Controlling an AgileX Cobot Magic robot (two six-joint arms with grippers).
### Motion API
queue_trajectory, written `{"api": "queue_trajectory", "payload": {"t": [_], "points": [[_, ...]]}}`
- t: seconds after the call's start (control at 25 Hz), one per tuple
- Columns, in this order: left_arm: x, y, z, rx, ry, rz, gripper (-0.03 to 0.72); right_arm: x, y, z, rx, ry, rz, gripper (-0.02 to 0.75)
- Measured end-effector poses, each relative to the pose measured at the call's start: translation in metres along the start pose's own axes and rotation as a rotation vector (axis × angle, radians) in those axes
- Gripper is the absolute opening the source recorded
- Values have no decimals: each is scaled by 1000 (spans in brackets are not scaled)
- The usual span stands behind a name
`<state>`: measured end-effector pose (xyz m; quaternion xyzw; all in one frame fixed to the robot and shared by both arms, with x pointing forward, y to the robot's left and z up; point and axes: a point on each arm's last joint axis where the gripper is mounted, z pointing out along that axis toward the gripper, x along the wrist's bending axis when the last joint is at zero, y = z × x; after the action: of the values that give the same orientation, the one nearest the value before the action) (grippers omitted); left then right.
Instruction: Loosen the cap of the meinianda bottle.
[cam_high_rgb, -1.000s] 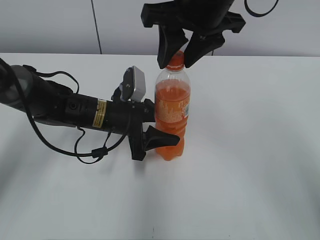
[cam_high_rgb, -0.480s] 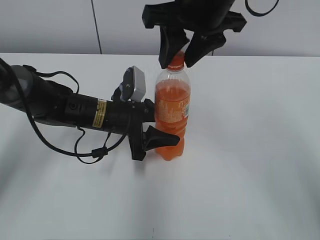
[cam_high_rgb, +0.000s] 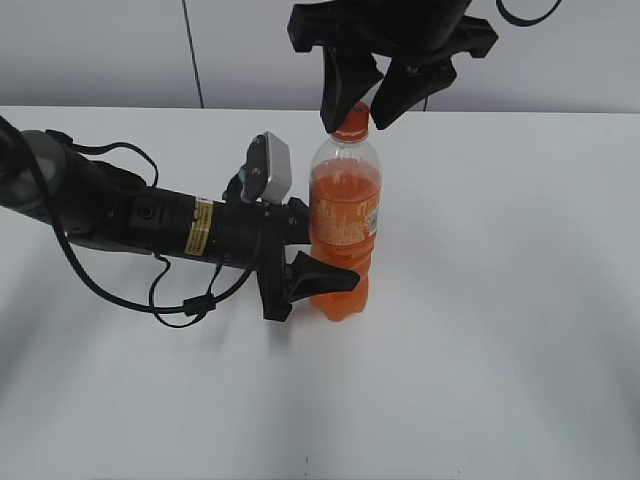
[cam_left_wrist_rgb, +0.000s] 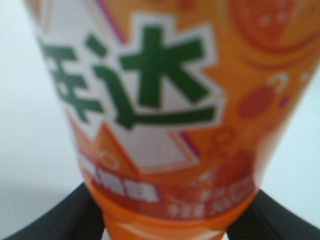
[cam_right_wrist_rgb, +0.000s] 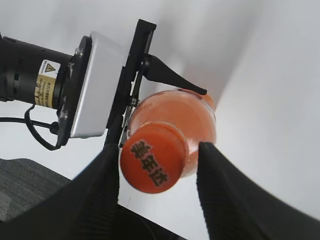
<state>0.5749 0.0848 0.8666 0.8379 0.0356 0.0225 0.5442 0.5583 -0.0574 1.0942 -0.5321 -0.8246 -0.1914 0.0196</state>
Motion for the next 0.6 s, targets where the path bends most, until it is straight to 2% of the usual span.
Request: {"api": "queue_trajectory", "payload": {"t": [0.16, 0.36, 0.6], "points": [[0, 0, 0, 0, 0, 0, 409, 0, 0, 0, 0, 3, -11, 373], [0, 0, 0, 0, 0, 0, 409, 1, 0, 0, 1, 7, -14, 279], [0, 0, 0, 0, 0, 0, 409, 1, 0, 0, 0, 7, -88, 279]]}}
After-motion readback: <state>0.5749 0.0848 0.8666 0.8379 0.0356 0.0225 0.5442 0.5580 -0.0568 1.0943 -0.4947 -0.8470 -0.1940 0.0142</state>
